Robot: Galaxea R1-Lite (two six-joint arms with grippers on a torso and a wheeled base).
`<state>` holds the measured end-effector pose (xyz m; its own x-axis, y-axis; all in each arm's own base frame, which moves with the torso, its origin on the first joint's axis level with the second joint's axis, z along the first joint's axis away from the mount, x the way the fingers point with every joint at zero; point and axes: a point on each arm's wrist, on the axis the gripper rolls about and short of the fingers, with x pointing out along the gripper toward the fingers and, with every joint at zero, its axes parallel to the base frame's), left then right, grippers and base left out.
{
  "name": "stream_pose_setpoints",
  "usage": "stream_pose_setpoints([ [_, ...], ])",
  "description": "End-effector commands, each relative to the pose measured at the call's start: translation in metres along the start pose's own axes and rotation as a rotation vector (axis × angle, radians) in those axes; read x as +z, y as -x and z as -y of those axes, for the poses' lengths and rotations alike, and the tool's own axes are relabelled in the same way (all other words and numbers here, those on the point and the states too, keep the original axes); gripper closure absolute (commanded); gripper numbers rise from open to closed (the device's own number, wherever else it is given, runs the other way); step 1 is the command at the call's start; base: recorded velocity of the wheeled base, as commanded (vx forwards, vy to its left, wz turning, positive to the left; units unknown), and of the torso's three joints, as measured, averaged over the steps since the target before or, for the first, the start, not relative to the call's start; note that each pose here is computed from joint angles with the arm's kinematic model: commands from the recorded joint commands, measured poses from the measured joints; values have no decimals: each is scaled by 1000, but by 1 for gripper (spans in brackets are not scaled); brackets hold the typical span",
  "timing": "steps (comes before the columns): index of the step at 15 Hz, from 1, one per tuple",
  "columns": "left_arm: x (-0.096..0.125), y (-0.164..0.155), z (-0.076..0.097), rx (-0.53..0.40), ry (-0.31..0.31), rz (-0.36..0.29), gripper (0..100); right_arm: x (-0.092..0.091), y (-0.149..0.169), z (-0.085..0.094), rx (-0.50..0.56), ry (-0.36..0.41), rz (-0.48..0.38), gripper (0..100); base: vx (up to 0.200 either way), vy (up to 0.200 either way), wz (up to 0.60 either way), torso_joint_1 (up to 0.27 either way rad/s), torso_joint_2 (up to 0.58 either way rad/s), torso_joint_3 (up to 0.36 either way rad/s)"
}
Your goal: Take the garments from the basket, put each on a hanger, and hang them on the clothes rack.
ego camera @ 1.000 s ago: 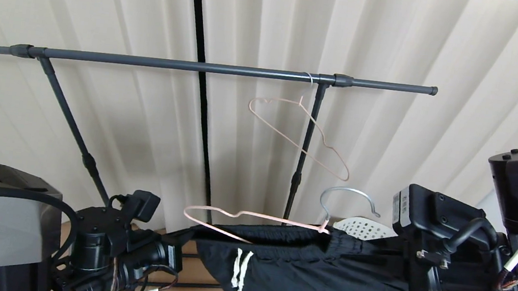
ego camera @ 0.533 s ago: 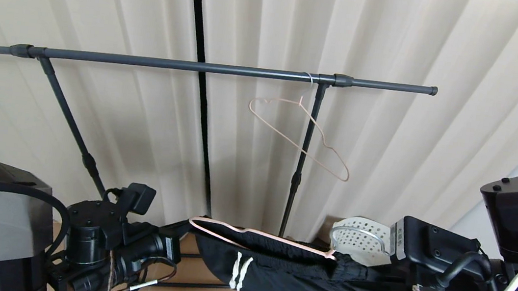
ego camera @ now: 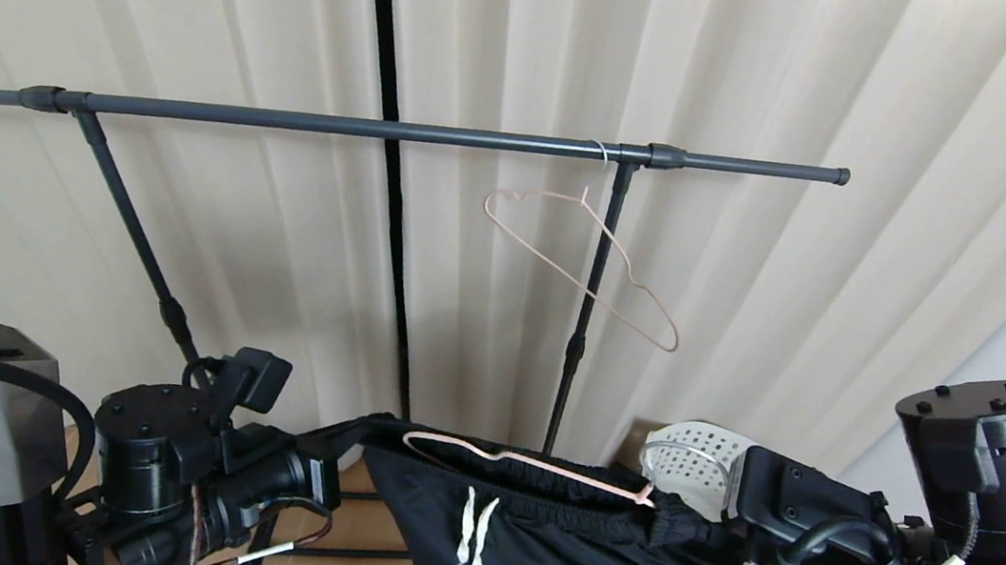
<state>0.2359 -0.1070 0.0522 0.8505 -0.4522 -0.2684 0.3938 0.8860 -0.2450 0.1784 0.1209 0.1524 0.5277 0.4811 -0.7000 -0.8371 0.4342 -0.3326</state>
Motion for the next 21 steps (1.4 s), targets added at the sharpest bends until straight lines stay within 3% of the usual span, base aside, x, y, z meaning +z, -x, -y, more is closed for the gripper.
stream_pose_setpoints([
  [1, 5, 4, 2, -5, -15, 20, 100, -3, -10, 0, -5, -3, -52, 100, 0, 0, 0, 0, 0, 0],
  [5, 11, 5, 5, -17, -101, 50, 100, -2, -30, 4, -40, -5, -69, 100, 0, 0, 0, 0, 0, 0],
  [6, 20, 3, 11, -35, -128, 75, 100, -1, -40, 6, -49, -6, -65, 100, 0, 0, 0, 0, 0, 0],
  [8, 40, 1, 20, -46, -145, 62, 100, -1, -50, 9, -67, -10, -60, 100, 0, 0, 0, 0, 0, 0],
  [10, 56, 2, 27, -49, -146, 37, 100, 0, -55, 10, -89, -32, -55, 100, 0, 0, 0, 0, 0, 0],
  [12, 91, 2, 45, -68, -152, -37, 100, 3, -56, 12, -108, -54, -21, 100, 0, 0, 0, 0, 0, 0],
  [14, 104, 3, 58, -88, -160, -85, 100, 4, -56, 13, -119, -55, -4, 100, 0, 0, 0, 0, 0, 0],
  [17, 111, 7, 81, -112, -186, -187, 100, 1, -64, 13, -157, -94, 51, 100, 0, 0, 0, 0, 0, 0],
  [21, 120, 12, 107, -178, -214, -203, 100, 0, -72, 13, -161, -135, 44, 100, 0, 0, 0, 0, 0, 0],
])
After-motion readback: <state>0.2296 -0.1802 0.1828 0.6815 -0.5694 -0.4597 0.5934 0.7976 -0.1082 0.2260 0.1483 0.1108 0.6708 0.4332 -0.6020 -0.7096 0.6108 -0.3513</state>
